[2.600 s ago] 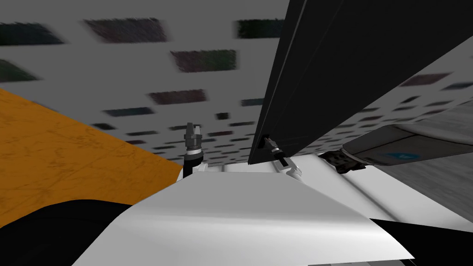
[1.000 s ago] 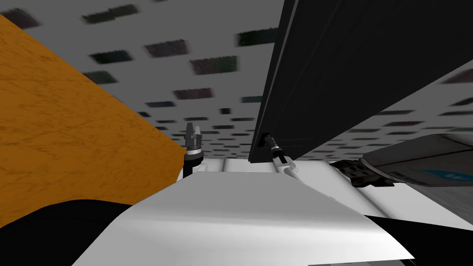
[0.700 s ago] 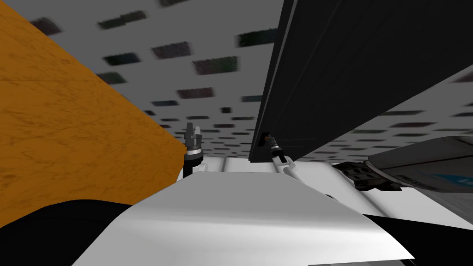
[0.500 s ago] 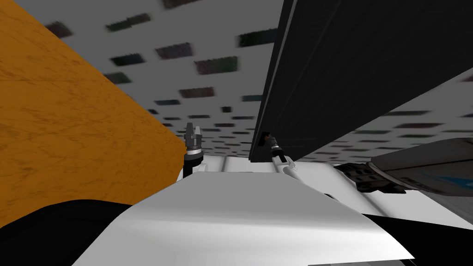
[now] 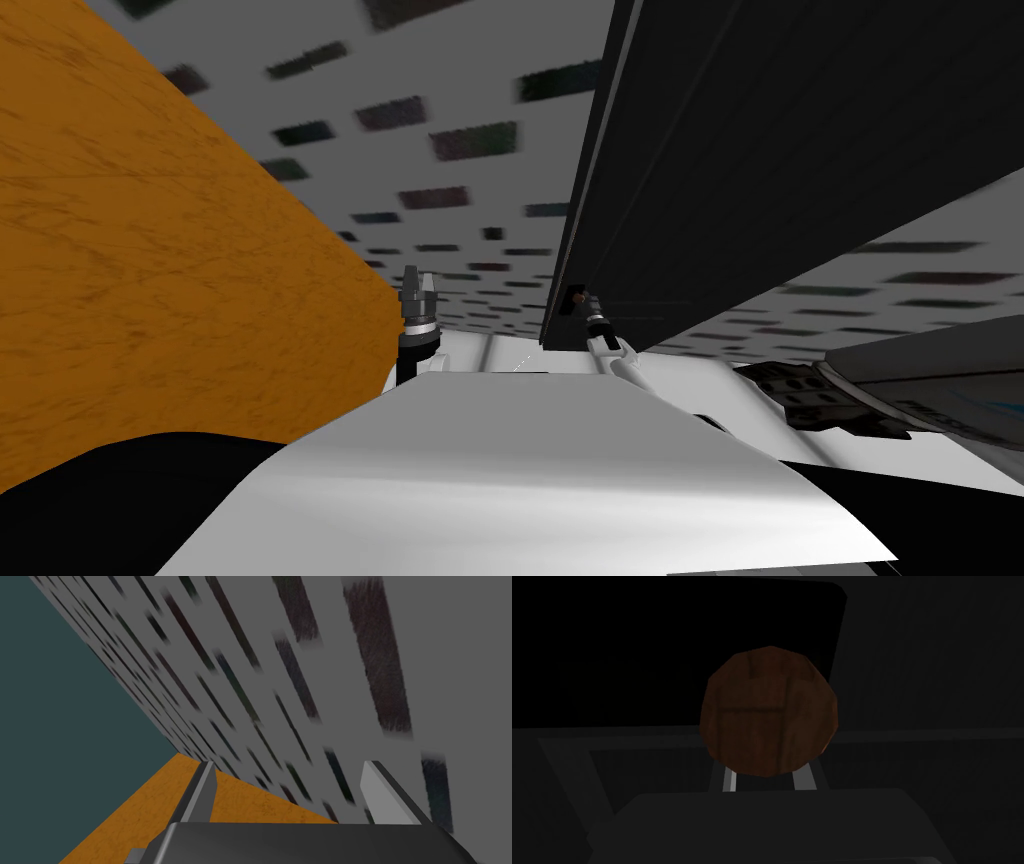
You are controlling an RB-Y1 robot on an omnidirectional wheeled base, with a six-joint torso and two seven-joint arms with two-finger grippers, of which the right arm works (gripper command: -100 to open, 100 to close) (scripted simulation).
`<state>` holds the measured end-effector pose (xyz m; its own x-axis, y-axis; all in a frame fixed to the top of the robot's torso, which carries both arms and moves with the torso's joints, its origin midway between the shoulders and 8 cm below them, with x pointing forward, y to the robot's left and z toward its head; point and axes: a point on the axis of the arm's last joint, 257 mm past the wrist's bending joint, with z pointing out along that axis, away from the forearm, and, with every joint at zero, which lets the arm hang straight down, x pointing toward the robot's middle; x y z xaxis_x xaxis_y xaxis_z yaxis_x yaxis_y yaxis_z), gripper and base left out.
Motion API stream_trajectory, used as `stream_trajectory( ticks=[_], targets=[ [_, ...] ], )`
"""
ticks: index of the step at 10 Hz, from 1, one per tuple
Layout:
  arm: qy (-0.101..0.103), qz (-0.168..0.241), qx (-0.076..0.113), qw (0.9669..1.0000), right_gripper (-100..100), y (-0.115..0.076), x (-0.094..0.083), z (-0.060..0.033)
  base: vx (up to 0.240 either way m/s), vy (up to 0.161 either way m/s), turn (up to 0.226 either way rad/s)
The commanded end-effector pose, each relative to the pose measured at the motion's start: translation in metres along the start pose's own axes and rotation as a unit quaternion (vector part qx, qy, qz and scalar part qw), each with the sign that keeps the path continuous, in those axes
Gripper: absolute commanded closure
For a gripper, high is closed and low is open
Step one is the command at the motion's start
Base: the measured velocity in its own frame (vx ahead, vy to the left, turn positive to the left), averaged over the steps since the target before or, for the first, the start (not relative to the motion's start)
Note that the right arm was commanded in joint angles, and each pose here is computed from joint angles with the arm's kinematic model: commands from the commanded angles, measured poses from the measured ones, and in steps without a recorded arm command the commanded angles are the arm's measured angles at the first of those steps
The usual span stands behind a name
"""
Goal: Pull the door open
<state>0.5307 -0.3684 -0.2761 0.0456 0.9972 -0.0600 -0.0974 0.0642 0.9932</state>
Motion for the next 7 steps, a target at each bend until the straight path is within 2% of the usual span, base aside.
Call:
stream_trajectory(
  ticks=[1,2,3,5,6,7],
  targets=[
    [0.004,0.032,-0.009,0.9994,100,0.0065,0.0097,0.0048,-0.065,-0.046,0.069],
    [-0.002,0.065,-0.008,0.9979,100,0.0061,0.008,0.0067,-0.063,-0.03,0.052],
    [-0.002,0.066,-0.008,0.9978,100,0.0061,0.008,0.0067,-0.049,-0.022,0.054],
    [-0.014,0.129,-0.008,0.9915,100,0.0047,0.0046,0.0105,-0.069,-0.039,0.118],
    [-0.014,0.135,-0.008,0.9906,100,0.0047,0.0046,0.0105,-0.069,-0.031,0.079],
    [-0.021,0.169,-0.008,0.9853,100,0.0039,0.003,0.0123,-0.06,-0.034,0.101]
  ],
)
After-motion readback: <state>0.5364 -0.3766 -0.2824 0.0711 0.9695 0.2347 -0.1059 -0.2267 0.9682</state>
